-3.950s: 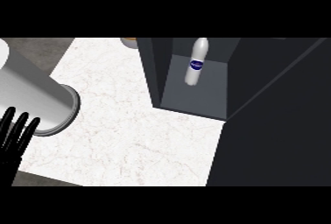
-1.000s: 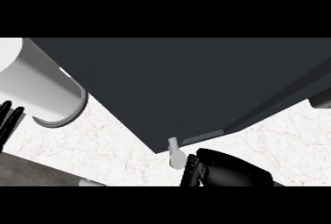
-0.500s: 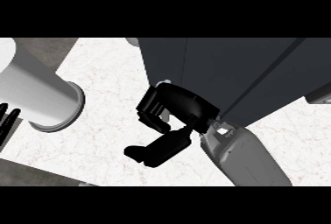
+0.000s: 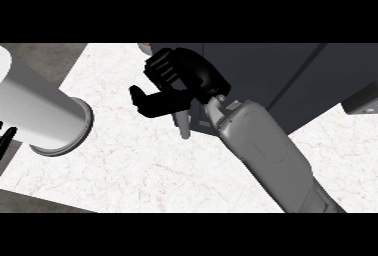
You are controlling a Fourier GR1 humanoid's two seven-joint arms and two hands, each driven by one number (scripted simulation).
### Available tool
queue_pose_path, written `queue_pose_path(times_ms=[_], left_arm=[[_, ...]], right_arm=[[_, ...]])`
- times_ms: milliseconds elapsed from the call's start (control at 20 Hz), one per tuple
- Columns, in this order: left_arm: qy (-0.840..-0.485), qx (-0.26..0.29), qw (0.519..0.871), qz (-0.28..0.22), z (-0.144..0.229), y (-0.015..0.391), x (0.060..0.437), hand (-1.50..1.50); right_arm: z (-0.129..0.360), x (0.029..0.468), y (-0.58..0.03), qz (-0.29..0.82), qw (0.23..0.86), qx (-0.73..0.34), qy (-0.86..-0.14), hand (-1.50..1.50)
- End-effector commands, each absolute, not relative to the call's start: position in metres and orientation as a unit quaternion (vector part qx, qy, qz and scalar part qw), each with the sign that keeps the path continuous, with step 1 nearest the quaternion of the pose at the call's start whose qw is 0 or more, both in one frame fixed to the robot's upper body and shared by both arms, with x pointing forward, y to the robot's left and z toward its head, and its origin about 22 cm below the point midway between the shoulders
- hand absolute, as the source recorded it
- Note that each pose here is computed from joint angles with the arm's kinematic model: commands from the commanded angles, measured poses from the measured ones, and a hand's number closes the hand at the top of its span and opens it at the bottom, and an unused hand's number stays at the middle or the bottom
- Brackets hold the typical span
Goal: Pick up the bottled water, place it into the cabinet and close the cabinet
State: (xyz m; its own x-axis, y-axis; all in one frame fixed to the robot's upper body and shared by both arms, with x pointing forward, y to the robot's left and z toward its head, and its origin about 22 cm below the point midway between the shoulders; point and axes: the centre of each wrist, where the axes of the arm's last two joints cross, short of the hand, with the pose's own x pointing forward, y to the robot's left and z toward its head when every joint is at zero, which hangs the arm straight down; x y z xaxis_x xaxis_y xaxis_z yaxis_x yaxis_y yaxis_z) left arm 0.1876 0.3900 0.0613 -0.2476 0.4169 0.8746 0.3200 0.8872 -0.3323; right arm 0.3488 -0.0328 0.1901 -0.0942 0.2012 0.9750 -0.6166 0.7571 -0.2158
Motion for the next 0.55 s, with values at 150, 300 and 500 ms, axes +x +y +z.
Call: queue_pose_path(times_ms=[150, 300, 500], left_arm=[[-0.792, -0.234, 0.562, 0.057, 0.057, 0.391, 0.186, -1.5], [-0.792, -0.232, 0.562, 0.052, 0.056, 0.395, 0.184, -1.5], [-0.79, -0.228, 0.566, 0.055, 0.054, 0.398, 0.178, -1.5]], right_arm=[[0.211, 0.382, -0.028, 0.205, 0.668, 0.129, -0.704, -1.5], [0.208, 0.383, -0.03, 0.169, 0.681, 0.142, -0.699, -1.5], [0.204, 0.387, -0.028, 0.157, 0.686, 0.144, -0.695, -1.5]])
